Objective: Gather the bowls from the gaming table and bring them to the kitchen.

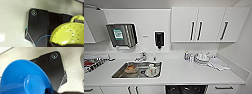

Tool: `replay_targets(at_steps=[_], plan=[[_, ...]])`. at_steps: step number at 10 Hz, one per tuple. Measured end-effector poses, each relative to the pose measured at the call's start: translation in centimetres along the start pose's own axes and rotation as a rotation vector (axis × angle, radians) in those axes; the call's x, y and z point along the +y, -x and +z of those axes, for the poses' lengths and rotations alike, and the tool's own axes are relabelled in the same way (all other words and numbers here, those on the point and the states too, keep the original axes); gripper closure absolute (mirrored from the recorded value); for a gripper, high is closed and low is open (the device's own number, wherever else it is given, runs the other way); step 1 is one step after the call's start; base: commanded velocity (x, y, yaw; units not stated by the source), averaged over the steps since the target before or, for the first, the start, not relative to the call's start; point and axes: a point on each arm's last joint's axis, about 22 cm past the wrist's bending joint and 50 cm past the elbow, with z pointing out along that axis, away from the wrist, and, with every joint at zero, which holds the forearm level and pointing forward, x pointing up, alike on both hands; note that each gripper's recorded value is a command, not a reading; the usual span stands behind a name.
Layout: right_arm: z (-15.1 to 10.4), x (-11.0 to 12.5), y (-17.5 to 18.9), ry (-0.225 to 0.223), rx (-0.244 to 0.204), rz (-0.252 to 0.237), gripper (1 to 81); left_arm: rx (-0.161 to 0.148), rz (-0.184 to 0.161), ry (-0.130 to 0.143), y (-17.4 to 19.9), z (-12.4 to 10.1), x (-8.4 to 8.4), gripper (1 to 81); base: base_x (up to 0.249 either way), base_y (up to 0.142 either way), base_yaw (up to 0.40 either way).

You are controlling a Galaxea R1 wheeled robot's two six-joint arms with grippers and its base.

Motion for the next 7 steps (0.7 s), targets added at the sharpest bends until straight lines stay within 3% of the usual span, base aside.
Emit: replay_targets(at_steps=[1, 5, 7], plan=[[0.00, -0.01, 0.06, 0.000, -0.001, 0.000, 81.1, 0.007, -0.001, 0.015, 0.03, -0.12, 0.13, 81.1, 0.000, 0.000, 0.000], [-0.02, 0.10, 0.61, 0.002, -0.009, 0.002, 81.1, 0.011, -0.002, 0.026, 0.21, -0.26, 0.13, 81.1, 0.000, 0.000, 0.000], [-0.03, 0.12, 0.60, 0.003, -0.009, 0.002, 81.1, 0.039, -0.002, 0.074, -0.52, -0.63, 0.73, 81.1, 0.000, 0.000, 0.000]])
